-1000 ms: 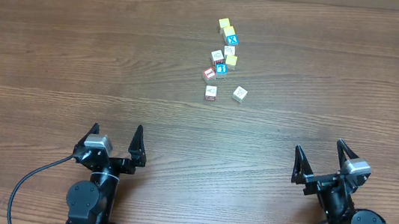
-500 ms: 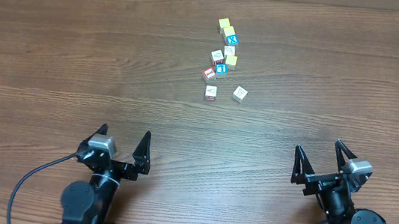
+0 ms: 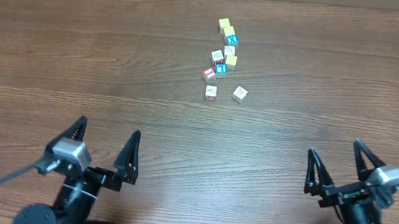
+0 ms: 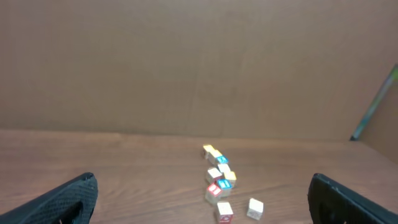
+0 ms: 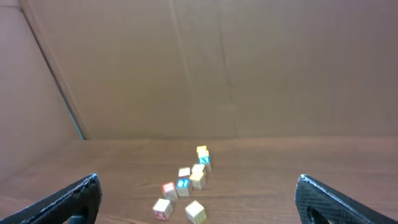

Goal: Flip 4 blocks
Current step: 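Move the right gripper to the block cluster and grasp a plain wooden block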

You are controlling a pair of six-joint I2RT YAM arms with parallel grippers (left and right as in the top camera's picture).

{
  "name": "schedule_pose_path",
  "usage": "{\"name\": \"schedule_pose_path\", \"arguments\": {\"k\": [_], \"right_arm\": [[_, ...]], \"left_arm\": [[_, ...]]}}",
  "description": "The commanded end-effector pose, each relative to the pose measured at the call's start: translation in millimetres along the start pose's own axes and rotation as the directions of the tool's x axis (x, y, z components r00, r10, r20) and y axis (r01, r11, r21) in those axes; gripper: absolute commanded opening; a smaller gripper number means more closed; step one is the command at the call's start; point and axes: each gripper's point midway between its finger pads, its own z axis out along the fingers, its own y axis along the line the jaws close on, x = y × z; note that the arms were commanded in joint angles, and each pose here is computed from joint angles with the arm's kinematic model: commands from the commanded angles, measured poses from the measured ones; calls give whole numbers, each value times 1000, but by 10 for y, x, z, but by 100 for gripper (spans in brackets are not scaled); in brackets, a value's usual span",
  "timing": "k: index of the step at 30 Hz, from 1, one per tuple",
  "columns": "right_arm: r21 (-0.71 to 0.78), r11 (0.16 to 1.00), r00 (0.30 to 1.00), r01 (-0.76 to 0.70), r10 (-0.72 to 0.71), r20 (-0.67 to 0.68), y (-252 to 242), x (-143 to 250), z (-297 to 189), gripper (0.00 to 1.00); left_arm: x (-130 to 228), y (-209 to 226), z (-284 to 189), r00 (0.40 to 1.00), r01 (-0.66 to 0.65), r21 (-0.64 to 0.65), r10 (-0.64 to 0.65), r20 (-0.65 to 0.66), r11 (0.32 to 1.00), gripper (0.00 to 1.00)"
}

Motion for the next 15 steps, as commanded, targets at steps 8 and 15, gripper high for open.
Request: {"name": "schedule_pose_path", "arguments": {"k": [8, 15], "right_arm": [[60, 996, 974, -64, 76, -214, 91, -693, 249, 100], [188, 974, 812, -127, 211, -545, -12, -734, 640, 100]], "left_arm": [[-564, -206, 221, 962, -8, 42, 19, -274, 999, 100], [-590, -150, 471, 859, 6, 13, 1, -512, 1000, 100]]}}
